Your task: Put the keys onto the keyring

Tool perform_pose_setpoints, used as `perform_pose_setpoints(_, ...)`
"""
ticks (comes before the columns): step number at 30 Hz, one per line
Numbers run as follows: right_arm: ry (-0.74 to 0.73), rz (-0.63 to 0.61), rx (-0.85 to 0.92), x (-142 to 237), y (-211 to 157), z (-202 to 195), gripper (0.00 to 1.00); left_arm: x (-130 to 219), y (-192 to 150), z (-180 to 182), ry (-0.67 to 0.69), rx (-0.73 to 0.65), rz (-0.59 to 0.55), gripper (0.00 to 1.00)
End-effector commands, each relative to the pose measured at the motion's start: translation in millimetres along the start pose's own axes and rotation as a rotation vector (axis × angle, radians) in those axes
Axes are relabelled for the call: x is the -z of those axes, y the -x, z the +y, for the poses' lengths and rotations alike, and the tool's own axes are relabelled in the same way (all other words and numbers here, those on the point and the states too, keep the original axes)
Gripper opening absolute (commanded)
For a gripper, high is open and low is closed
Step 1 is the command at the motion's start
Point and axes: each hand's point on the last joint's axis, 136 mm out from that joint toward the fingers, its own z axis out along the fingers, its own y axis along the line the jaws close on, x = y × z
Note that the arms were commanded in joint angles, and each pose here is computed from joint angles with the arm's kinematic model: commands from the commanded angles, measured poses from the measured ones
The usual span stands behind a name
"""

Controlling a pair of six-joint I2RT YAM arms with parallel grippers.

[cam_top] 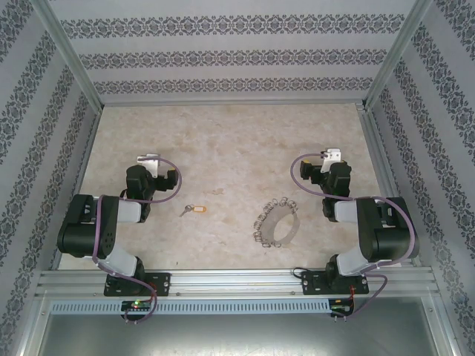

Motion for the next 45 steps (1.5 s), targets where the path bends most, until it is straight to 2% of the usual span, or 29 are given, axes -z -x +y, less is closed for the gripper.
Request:
perform_pose_setpoints(1,-0.002,-0.042,0.012,1,11,3,0.98,1,10,3,-0.003,-0.009,-0.038,1.00)
perform_pose_setpoints(5,-0.001,-0.040,0.010,1,10,3,0.98,-1,9,19,0.091,0.027,-0.019,1.00)
perform_pose_setpoints(26,0.021,-0.038,-0.020,1,10,0,0.98,-1,10,17,0.084,0.022,-0.018,1.00)
perform_pose_setpoints(29,0.009,-0.066,-0.026,6,21,-1,0.98,0,23,10,0.045,0.000,-0.001,0.99)
perform_pose_setpoints(32,-0.045,-0.035,-0.030,16,38,-8,0.98,4,44,6,0.021,-0.004,0.058,0.98)
perform_pose_setpoints(35,-0.094,-0.055,-0.134,30,62,-18,0.98,9,66,10,0.047,0.029,0.073,0.98)
perform_pose_setpoints(40,0.102,-0.122,-0.367,58,96,4,0.98,21,97,5,0.037,0.173,0.095,0.98)
perform_pose_setpoints(45,0.360,-0.060,-0.532,67,112,35,0.98,37,118,-14,-0.026,0.331,0.123,0.98)
